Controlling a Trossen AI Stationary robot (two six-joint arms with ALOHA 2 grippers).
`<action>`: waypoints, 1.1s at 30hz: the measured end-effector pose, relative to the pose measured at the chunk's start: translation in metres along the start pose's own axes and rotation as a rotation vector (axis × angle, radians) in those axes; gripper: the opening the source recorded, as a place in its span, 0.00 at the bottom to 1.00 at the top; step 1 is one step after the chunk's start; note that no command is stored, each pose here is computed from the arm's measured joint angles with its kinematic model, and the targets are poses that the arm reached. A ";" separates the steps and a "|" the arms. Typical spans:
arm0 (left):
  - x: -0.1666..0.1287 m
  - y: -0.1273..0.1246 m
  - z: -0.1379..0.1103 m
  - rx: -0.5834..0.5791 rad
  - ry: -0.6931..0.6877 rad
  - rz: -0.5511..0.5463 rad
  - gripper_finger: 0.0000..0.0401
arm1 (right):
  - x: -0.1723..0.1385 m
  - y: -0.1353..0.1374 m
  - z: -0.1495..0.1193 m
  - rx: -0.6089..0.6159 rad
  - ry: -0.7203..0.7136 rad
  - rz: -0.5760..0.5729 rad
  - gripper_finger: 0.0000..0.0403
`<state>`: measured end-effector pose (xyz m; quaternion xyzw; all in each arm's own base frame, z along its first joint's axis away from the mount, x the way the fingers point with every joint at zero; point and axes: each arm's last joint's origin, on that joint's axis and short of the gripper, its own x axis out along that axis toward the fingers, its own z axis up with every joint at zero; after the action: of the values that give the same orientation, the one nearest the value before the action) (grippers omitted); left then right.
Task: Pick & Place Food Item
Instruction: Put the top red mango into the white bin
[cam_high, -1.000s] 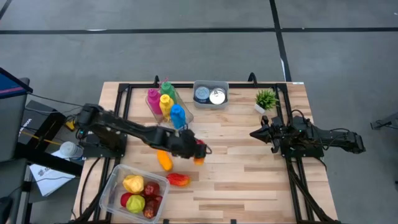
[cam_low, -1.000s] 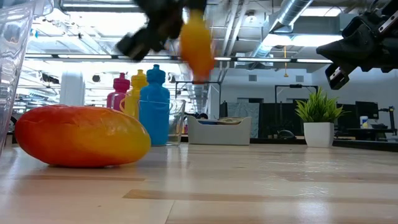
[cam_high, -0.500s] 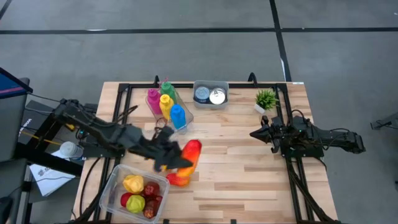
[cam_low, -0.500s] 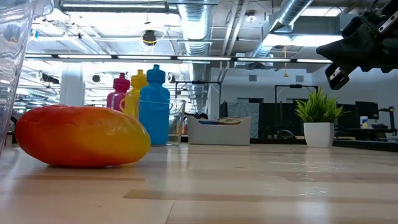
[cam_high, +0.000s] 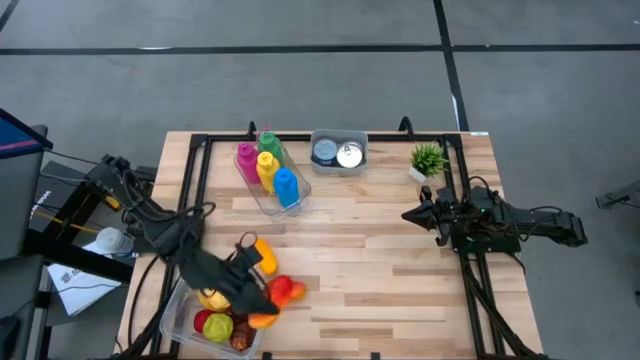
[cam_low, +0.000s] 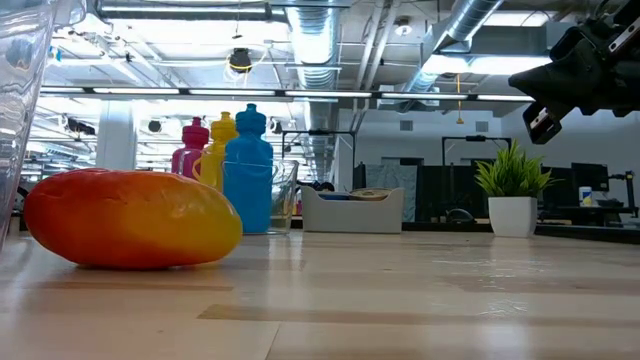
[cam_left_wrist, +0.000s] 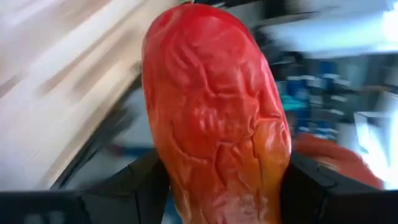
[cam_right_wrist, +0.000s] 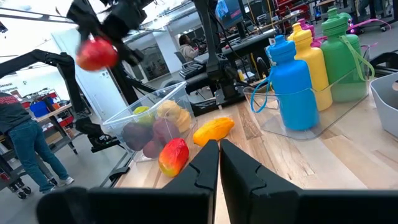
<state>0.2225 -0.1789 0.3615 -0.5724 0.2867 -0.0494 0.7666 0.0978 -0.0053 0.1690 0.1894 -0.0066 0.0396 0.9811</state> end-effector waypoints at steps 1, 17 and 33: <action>-0.001 0.005 -0.005 -0.037 0.018 0.056 0.55 | 0.000 0.000 0.000 0.000 0.000 0.000 0.03; -0.035 0.049 -0.062 -0.504 0.073 0.578 0.55 | 0.000 0.000 0.000 0.000 0.000 0.000 0.03; -0.061 0.070 -0.078 -0.547 0.221 0.977 0.56 | 0.000 0.000 0.000 0.000 0.000 0.000 0.03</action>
<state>0.1157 -0.1964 0.3077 -0.5425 0.5989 0.3273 0.4898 0.0978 -0.0052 0.1690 0.1894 -0.0064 0.0396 0.9811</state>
